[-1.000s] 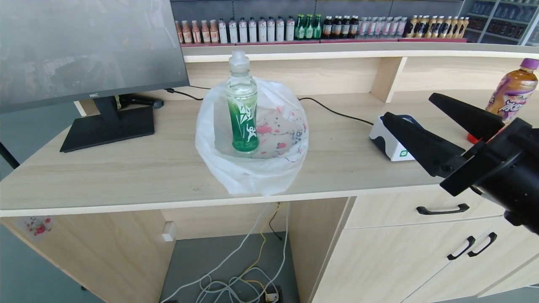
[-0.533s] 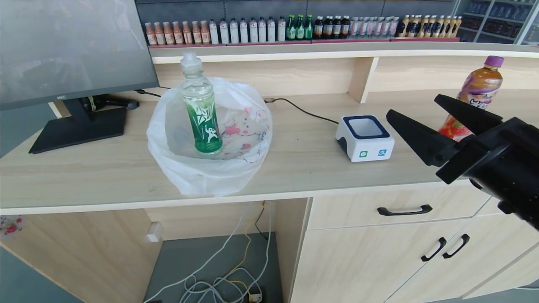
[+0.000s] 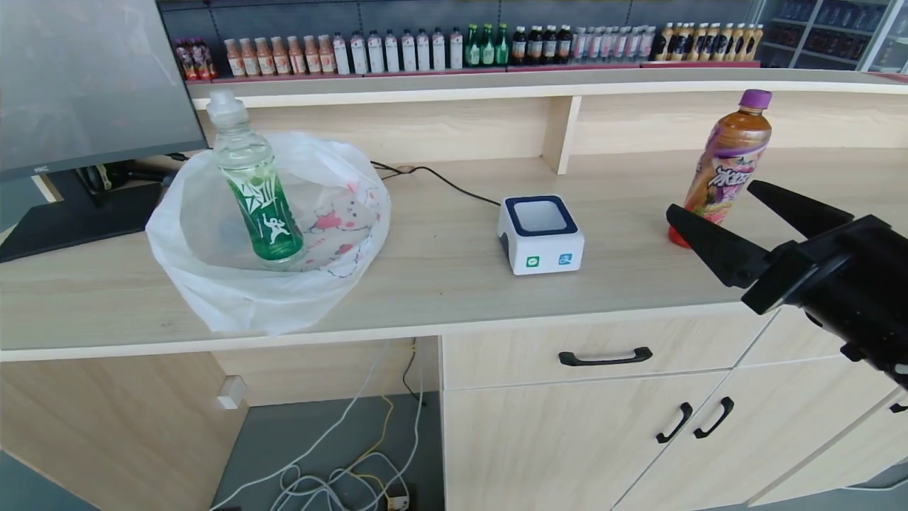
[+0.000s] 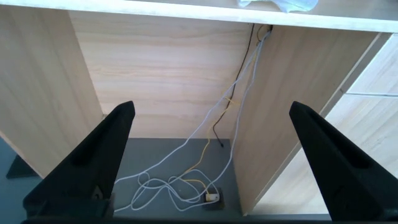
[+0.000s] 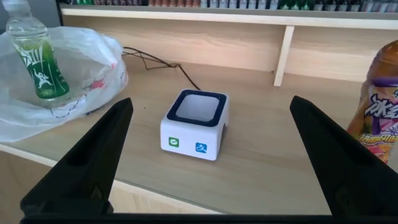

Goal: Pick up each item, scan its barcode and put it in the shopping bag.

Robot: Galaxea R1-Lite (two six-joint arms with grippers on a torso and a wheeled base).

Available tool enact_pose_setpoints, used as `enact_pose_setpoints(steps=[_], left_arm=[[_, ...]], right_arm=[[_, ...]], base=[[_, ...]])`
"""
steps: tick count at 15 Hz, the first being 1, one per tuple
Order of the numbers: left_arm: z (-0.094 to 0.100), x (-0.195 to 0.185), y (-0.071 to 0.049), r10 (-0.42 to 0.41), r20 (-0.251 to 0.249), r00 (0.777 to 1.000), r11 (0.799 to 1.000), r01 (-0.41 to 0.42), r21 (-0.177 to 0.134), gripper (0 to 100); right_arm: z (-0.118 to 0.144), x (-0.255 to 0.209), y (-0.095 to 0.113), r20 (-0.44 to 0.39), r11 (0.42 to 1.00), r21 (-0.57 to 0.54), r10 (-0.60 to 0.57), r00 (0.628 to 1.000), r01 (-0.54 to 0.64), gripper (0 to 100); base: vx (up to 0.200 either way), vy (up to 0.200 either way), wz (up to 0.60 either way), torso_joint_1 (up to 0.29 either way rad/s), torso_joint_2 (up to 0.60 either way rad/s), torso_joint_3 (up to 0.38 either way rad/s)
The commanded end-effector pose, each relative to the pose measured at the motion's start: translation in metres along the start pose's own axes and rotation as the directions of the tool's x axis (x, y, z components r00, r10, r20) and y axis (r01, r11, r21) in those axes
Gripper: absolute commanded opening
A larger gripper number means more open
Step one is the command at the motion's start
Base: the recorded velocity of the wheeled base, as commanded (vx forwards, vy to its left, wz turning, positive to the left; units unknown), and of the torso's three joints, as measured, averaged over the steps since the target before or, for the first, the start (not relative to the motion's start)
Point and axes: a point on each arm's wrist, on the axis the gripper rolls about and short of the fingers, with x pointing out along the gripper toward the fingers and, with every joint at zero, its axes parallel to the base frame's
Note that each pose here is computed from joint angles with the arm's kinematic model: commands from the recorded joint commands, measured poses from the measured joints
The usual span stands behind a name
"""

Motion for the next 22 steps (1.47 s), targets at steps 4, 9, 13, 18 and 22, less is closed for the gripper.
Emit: enact_pose_setpoints(steps=[4, 9, 13, 18, 22], left_arm=[[0.0, 0.0, 0.0, 0.0, 0.0, 1.0, 1.0, 0.0, -0.002, 100], [0.0, 0.0, 0.0, 0.0, 0.0, 1.0, 1.0, 0.0, -0.002, 100], [0.0, 0.0, 0.0, 0.0, 0.0, 1.0, 1.0, 0.0, 0.0, 100], [0.0, 0.0, 0.0, 0.0, 0.0, 1.0, 1.0, 0.0, 0.003, 100], [0.0, 0.0, 0.0, 0.0, 0.0, 1.0, 1.0, 0.0, 0.017, 100]], right_arm=[[-0.004, 0.001, 0.0, -0.015, 1.0, -0.003, 0.004, 1.0, -0.004, 100], [-0.007, 0.005, -0.002, -0.026, 1.0, -0.006, 0.0, 1.0, 0.0, 100], [-0.011, 0.007, -0.001, -0.041, 1.0, -0.007, 0.005, 0.999, -0.005, 100], [-0.015, 0.01, -0.001, -0.053, 1.0, -0.006, 0.007, 0.999, -0.007, 100], [-0.029, 0.036, -0.008, -0.088, 0.999, 0.022, -0.032, 0.996, 0.034, 100]], base=[[0.0, -0.2, 0.0, 0.002, 0.0, 0.002], [0.0, -0.2, 0.0, 0.004, 0.0, 0.003], [0.0, -0.2, 0.0, 0.001, 0.0, 0.001], [0.0, 0.0, 0.0, 0.0, 0.0, 0.0], [0.0, 0.0, 0.0, 0.0, 0.0, 0.0]])
